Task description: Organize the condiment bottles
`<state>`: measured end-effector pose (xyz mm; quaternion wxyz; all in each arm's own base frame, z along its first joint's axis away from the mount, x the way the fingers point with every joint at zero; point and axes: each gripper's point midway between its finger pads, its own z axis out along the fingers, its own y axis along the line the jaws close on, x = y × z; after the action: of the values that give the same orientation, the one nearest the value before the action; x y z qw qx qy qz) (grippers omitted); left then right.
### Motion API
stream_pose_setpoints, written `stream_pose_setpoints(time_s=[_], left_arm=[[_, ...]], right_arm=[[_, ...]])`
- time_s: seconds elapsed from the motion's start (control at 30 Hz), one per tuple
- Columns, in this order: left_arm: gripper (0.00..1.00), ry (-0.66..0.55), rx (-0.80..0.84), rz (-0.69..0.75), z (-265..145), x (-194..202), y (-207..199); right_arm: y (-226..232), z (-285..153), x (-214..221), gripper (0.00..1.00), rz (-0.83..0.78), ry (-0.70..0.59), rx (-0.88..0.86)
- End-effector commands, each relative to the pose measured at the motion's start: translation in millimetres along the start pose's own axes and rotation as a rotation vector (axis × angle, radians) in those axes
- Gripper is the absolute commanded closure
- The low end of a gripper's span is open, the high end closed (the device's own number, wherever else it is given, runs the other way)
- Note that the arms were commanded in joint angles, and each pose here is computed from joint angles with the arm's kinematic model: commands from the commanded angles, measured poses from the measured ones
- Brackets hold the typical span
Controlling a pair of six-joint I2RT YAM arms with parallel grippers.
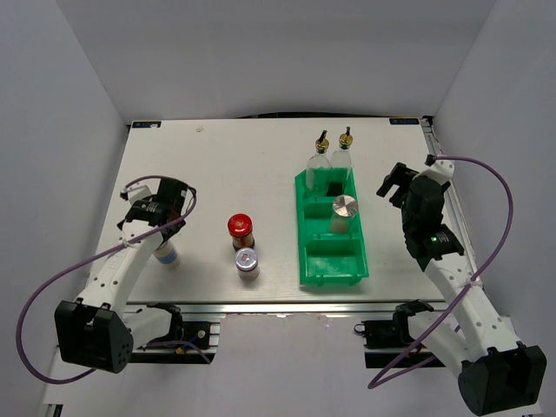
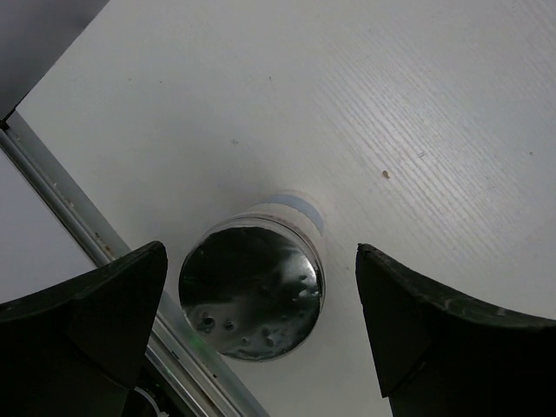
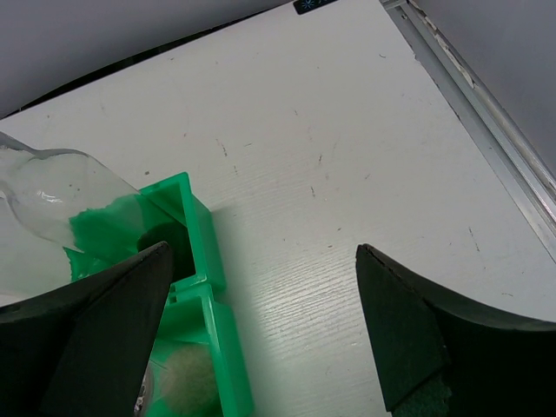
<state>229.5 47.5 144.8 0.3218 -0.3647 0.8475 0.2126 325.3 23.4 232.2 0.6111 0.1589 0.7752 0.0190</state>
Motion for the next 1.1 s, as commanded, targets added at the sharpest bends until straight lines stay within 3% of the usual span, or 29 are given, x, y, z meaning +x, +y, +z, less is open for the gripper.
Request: stream_pose_setpoints(time_s=[0.0, 0.1, 0.23, 0.37, 0.4, 0.5, 0.57, 0.7, 0.87, 1.07], left_arm=[[0.02, -0.011, -0.001, -0.04, 2, 1, 2], [0.06, -0.014, 0.016, -0.049, 6, 4, -3], [0.25, -0.014, 0.032, -0.052, 9, 6, -7], [0.53, -0.035, 0.059, -0.079, 7, -1, -13], [0.7, -0.042, 0.078, -0.083, 5, -4, -15], [1.0, -0.073, 0.119, -0.096, -4, -20, -23], [1.0, -0.093, 0.182, -0.112, -15, -36, -34], [1.0, -0.1, 0.521, -0.123, -59, -67, -93], [1.0, -0.19, 0.786, -0.111, -118, -100, -143], [1.0, -0.221, 0.978, 0.02, -183, -85, -199]], right_arm=[[5, 1, -13, 0.11, 0.011, -0.046, -0.027], [8, 1, -10, 0.11, 0.008, -0.035, -0.046], [9, -1, -12, 0.11, 0.008, -0.04, -0.054], [16, -3, -9, 0.11, 0.005, -0.026, -0.103], [19, -3, -16, 0.11, 0.01, -0.053, -0.115], [19, -3, -15, 0.11, 0.01, -0.052, -0.117], [19, -3, -15, 0.11, 0.011, -0.051, -0.12], [18, -3, -16, 0.11, 0.014, -0.056, -0.115], [13, -2, -16, 0.11, 0.024, -0.06, -0.089], [12, -1, -16, 0.11, 0.025, -0.062, -0.087]])
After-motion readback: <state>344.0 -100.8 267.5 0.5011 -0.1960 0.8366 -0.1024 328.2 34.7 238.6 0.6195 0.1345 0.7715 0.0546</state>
